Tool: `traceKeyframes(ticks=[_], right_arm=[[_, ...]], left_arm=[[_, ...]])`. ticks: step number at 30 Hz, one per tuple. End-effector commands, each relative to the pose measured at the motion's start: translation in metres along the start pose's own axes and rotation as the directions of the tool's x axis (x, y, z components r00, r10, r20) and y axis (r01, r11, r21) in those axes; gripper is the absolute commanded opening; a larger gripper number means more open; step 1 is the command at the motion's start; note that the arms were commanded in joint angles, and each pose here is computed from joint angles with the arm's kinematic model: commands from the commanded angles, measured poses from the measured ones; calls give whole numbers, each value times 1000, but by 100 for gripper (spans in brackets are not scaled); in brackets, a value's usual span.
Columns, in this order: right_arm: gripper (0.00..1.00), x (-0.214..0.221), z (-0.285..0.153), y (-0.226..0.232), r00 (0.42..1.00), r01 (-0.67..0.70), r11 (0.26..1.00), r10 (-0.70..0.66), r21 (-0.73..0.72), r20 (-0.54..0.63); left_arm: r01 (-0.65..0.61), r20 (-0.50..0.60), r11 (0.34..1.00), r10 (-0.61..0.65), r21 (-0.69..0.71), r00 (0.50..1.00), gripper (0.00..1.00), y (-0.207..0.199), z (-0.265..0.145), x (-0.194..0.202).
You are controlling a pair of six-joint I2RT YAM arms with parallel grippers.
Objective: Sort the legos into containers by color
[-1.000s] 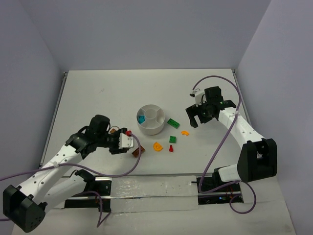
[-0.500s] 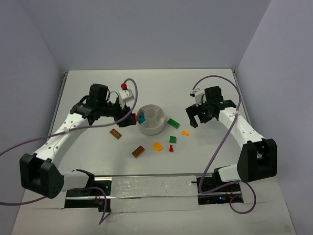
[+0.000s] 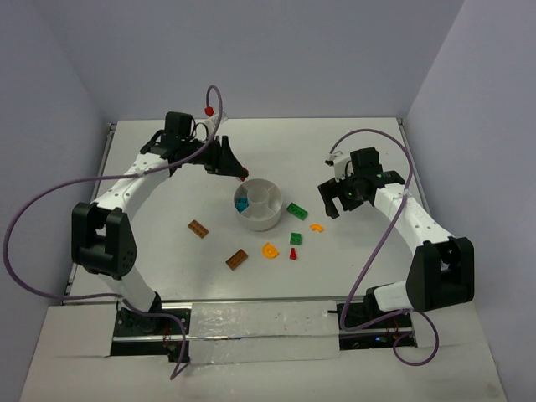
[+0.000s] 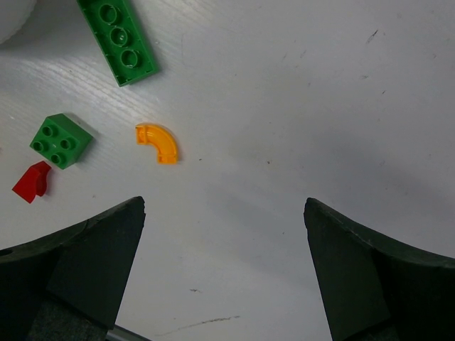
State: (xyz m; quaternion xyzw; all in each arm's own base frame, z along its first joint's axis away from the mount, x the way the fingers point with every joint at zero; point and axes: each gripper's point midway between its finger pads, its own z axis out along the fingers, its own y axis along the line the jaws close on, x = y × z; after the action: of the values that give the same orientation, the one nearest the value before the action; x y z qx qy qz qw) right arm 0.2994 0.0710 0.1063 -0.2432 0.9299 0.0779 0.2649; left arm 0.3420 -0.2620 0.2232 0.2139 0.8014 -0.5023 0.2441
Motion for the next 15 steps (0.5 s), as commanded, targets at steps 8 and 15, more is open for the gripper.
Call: traceKeyframes(ticks=[8,15], right_arm=[[100,-12,-6,-7,1000,4,1000,-4,24,23],[100,-16,-5,-9,1000,2,1000,-3,28,27]], left_arm=[[267,112,963,-262,-31,959,39,5,14,-55],[321,132,914,-297,-249,946,37,34,25,-49]])
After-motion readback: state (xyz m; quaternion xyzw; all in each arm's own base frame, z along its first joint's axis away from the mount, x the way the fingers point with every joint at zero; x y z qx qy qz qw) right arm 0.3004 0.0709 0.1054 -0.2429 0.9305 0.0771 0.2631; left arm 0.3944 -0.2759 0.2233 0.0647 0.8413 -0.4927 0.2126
